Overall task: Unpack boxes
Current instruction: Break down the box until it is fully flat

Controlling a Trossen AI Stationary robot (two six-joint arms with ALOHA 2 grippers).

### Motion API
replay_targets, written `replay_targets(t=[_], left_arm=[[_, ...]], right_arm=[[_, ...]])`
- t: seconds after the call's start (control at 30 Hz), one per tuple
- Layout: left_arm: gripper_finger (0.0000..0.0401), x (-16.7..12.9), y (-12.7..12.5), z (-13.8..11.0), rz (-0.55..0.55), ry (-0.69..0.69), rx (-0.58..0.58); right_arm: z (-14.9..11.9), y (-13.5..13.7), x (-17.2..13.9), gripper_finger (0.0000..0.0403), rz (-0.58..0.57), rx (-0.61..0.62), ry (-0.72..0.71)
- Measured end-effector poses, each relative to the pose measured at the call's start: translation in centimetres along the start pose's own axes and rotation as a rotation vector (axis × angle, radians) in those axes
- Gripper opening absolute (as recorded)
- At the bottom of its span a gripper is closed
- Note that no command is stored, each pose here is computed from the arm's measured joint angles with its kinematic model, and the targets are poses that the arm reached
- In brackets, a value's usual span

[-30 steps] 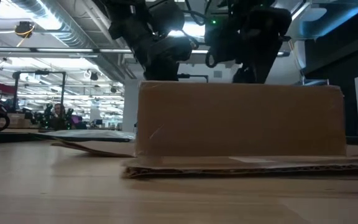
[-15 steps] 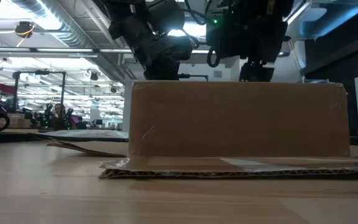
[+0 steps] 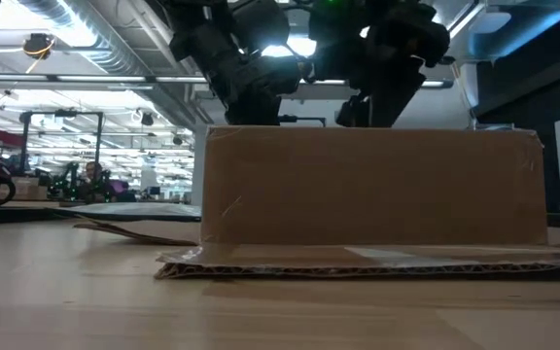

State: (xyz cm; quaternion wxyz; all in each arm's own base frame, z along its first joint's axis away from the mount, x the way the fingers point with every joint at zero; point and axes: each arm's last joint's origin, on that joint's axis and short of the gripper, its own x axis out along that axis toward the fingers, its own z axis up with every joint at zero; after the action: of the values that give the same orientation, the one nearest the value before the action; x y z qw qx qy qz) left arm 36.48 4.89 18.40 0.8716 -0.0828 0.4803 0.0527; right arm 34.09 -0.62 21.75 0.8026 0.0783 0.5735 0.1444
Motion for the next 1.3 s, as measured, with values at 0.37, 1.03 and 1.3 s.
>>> replay_targets(t=[0.37, 1.03, 1.3], left_arm=[[0.0, 0.1, -0.1, 0.0, -0.009, -0.002, 0.001], [0.0, 0.1, -0.2, 0.0, -0.03, -0.003, -0.002], [0.0, 0.1, -0.2, 0.0, -0.015, -0.004, -0.001]], right_arm=[[-0.8, 0.4, 1.6, 0.0201, 0.071, 0.07, -0.005], [-0.8, 1.2, 1.7, 0.0202, 0.408, 0.263, 0.02], [-0.8, 1.5, 1.6, 0.0202, 0.492, 0.343, 0.046]])
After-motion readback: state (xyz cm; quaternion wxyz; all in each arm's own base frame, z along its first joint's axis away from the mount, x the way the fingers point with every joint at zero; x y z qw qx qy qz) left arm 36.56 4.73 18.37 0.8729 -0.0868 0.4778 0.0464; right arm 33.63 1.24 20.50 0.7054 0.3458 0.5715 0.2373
